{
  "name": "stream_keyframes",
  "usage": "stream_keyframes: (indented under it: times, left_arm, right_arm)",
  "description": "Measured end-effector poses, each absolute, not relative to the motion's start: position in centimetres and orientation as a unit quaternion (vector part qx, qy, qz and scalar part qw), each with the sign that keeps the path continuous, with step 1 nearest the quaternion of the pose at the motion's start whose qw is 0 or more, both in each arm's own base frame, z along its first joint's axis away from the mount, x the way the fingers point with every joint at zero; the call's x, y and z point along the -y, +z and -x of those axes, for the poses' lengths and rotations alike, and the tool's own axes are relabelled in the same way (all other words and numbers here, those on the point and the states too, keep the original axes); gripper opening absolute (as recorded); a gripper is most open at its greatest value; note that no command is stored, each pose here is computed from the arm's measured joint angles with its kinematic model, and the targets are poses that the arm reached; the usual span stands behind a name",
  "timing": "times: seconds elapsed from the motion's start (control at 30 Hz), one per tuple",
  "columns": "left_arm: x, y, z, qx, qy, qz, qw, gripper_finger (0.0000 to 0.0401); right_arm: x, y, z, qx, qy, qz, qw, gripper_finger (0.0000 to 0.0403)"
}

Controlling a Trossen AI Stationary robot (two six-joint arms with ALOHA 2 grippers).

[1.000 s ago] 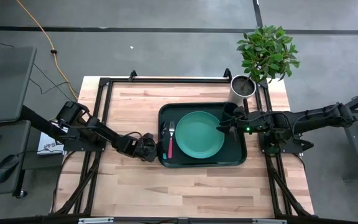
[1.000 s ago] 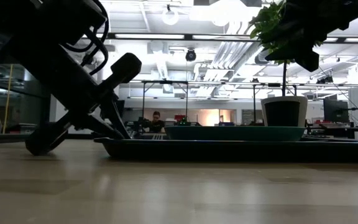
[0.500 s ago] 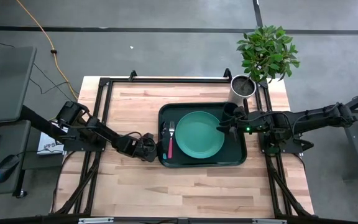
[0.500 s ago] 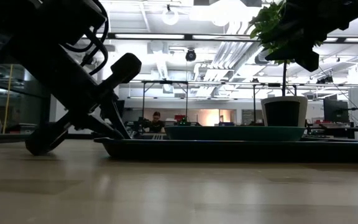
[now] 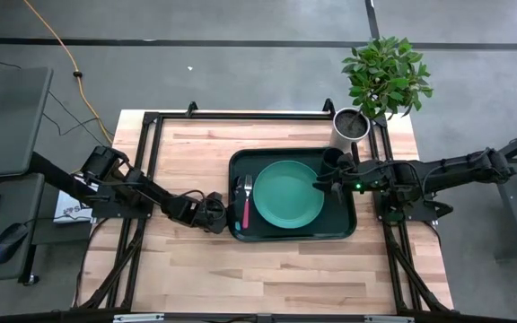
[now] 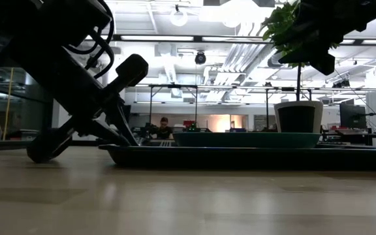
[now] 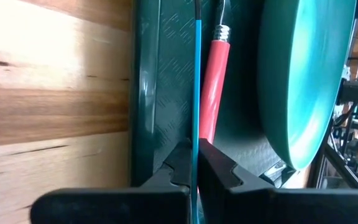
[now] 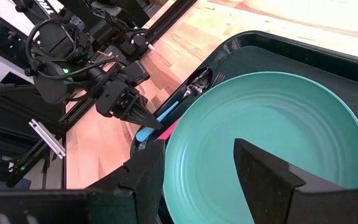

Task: Pick and place plate/cup/fork/spoon on tray
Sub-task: Put the blue spoon on the green serving tray

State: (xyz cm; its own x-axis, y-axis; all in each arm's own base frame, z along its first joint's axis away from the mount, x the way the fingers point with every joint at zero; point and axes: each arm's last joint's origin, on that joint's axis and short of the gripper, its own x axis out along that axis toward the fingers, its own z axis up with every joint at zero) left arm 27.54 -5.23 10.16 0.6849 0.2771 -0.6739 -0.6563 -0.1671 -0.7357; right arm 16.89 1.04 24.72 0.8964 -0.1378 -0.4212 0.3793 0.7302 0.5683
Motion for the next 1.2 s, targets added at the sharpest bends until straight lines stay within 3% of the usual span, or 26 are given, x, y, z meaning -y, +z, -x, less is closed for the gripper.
stream_keyframes:
  times: [1.2]
  left_arm:
    - [5.25, 10.24, -27.65, -0.141, 0.364, 0.666, 0.635, 0.0001]
  right_arm:
    - [-1.04, 24.7, -16.91, -0.179, -0.142, -0.339, 0.913, 0.0184]
